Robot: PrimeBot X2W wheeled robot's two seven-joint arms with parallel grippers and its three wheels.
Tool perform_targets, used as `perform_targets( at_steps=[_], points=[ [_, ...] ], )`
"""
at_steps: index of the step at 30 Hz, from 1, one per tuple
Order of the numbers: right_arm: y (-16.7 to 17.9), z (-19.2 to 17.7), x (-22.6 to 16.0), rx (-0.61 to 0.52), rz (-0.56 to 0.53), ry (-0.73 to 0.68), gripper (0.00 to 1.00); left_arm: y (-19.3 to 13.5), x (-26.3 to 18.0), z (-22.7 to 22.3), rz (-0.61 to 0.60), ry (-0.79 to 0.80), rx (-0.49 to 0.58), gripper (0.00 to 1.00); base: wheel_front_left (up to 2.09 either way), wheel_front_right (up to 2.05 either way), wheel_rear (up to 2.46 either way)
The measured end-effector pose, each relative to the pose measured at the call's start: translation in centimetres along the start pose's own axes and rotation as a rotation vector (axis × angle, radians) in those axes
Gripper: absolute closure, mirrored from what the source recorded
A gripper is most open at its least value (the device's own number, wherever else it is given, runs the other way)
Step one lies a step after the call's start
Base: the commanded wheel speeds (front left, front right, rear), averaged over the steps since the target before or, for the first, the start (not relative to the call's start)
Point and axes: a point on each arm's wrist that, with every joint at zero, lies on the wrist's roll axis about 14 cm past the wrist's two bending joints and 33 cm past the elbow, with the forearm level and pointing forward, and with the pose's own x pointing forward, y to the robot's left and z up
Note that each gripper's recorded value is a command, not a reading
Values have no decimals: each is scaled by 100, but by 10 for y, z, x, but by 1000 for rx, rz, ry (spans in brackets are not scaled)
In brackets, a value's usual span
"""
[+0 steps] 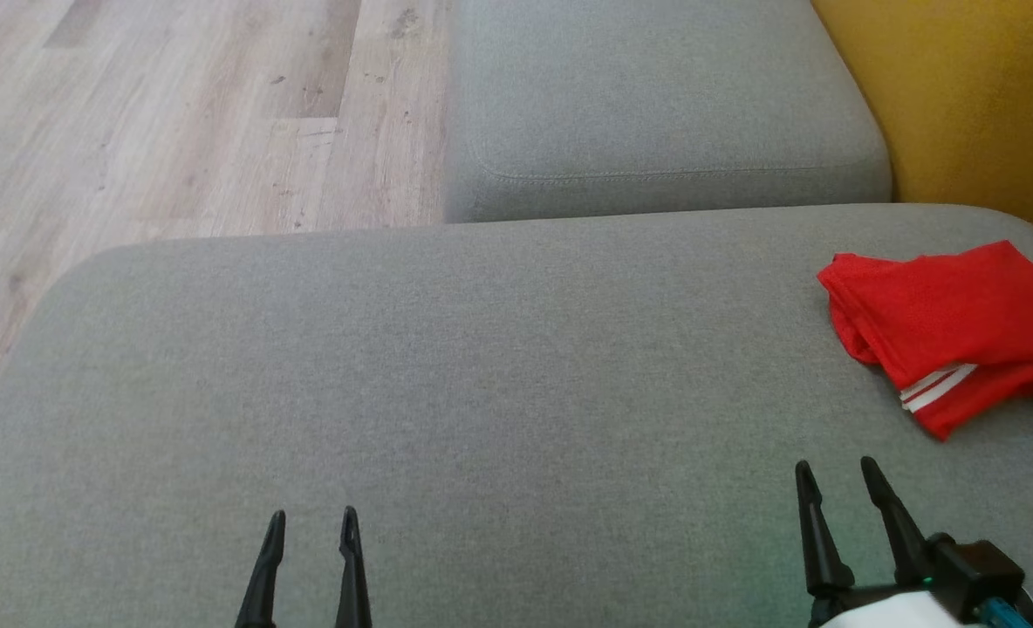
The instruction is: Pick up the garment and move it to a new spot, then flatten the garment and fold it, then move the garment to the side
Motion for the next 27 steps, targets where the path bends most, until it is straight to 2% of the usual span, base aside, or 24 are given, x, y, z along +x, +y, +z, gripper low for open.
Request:
perform_targets(
  at_steps=[2, 3, 8, 27],
  points=[
    [0, 0, 0, 0, -2, -1, 0, 0, 0, 1, -2, -3, 7, 0, 0, 0, 0],
    [-1, -8, -3, 3, -6, 27, 100, 0, -2, -9, 0, 31, 9, 100, 0, 0, 0],
    [-6, -33, -15, 35, -31, 108, 100, 5, -13, -33, 20, 112, -10, 100, 0, 0, 0],
    [-19, -36, -12, 239, -108, 122, 100, 15, -2, -40, 62, 171, -215, 100, 0, 0, 0]
  ],
)
